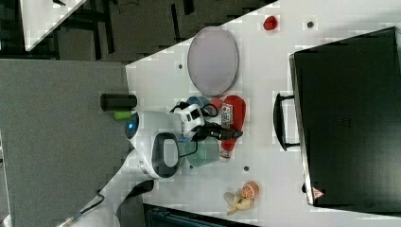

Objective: Pick ketchup from strainer and place it on the table

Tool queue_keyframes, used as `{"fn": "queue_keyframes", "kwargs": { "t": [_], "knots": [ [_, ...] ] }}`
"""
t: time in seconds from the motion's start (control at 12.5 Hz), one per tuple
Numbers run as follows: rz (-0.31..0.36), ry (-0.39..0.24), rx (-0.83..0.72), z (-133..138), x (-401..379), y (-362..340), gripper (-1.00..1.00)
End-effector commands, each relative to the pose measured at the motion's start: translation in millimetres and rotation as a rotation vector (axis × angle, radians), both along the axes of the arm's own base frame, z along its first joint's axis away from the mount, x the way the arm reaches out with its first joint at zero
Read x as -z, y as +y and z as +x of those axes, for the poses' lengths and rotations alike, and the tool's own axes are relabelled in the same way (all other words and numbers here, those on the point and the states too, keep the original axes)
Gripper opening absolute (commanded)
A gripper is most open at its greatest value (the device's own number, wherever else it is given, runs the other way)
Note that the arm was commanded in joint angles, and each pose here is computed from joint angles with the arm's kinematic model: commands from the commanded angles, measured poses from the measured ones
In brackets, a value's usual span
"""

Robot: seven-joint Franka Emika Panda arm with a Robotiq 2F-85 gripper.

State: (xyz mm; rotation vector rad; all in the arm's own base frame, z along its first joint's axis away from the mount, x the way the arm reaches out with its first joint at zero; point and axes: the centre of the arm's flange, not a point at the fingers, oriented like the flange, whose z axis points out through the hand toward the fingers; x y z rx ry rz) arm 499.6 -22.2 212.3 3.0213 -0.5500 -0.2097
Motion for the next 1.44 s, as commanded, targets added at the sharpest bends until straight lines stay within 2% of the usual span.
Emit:
{"fn": "queue_keyframes", "kwargs": {
  "t": [0.08,0.16,0.24,0.48,0.64,0.8,1.04,1.28,1.44],
  "knots": [
    [0.022,-0.065,-0.042,11.8,1.4,3.7,0.68],
    [0.024,-0.067,-0.040,11.7,3.6,2.9,0.90],
    [0.022,-0.076,-0.042,14.0,-0.3,3.8,1.00],
    [-0.010,-0.152,-0.029,34.4,-47.2,0.4,1.00],
    [-0.032,-0.200,0.033,50.2,-94.3,-2.1,1.00],
    [-0.012,-0.204,0.143,61.6,-141.4,-3.7,1.00],
    [0.063,-0.195,0.262,76.9,-222.3,-0.1,1.00],
    [0.053,-0.179,0.348,85.6,-300.1,2.9,1.00],
    [0.054,-0.192,0.355,87.7,-336.6,1.2,1.00]
  ]
}}
